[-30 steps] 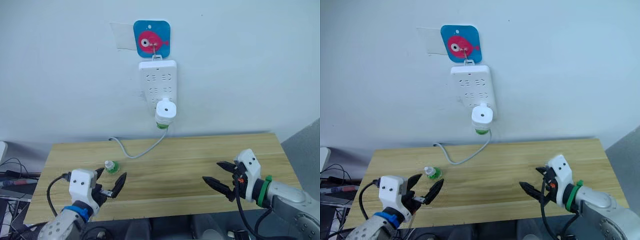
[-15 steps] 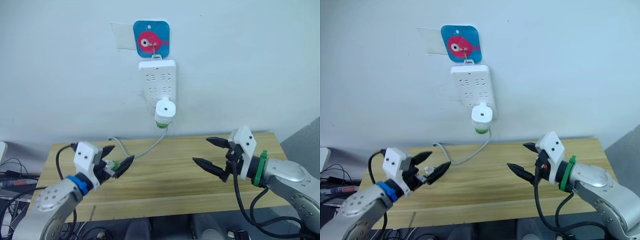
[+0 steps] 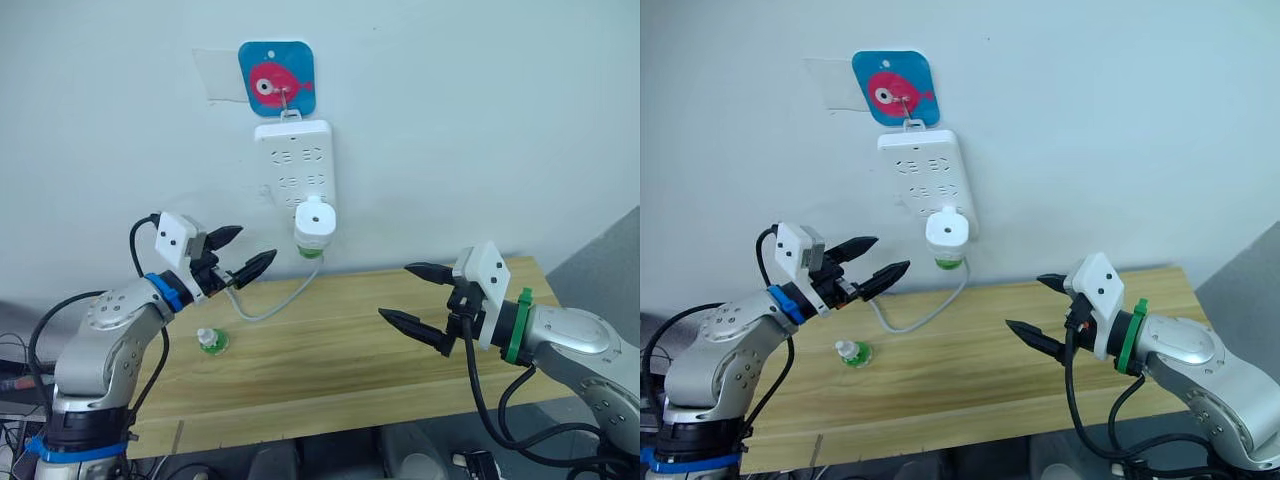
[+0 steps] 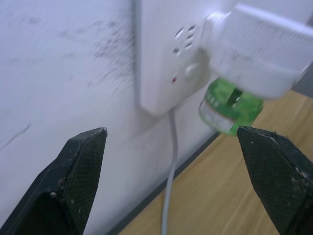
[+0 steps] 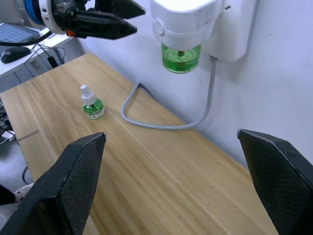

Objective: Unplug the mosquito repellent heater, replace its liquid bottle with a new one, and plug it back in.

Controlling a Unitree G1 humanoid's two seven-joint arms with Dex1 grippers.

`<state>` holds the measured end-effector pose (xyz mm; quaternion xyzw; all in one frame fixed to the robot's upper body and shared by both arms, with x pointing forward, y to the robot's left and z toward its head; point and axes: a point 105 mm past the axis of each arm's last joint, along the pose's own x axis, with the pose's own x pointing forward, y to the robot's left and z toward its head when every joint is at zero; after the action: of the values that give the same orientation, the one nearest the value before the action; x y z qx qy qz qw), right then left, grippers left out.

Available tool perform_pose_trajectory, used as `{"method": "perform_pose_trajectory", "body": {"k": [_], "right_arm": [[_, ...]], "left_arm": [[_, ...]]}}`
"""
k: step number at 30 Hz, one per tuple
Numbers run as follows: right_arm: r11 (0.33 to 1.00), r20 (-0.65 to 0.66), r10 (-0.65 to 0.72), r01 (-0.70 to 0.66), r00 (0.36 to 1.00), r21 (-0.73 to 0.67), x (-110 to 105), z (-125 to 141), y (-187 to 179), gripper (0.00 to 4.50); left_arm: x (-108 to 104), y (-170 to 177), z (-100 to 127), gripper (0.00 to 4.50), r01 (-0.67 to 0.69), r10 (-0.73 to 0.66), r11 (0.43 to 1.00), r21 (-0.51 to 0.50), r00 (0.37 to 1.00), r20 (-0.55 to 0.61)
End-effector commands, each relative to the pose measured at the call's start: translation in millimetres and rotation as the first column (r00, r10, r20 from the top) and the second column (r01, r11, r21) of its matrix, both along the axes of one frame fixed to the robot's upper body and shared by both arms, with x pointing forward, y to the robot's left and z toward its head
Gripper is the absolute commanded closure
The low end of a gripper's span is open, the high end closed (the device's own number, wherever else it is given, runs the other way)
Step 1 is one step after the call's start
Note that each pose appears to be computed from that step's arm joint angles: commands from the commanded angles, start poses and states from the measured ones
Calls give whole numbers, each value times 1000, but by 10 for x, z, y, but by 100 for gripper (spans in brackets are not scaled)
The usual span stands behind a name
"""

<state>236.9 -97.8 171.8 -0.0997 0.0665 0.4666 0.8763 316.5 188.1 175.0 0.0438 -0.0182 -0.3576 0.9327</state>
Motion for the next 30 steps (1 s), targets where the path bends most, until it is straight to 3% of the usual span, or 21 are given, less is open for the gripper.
{"method": "perform_pose_trajectory", "body": {"k": [1, 12, 30], "right_arm": [[1000, 47, 18, -18, 999, 3, -72, 75, 54, 0], [1000, 16, -15, 15, 1000, 3, -147, 17, 31, 0], [999, -12, -37, 37, 999, 8, -172, -30, 44, 0]], "left_arm": [[51, 22, 128, 3, 25, -25, 1000, 7, 998, 55], [323, -53, 280, 3, 119, -116, 993, -23, 989, 91], [326, -275, 386, 3, 284, -278, 957, -59, 956, 97]]}}
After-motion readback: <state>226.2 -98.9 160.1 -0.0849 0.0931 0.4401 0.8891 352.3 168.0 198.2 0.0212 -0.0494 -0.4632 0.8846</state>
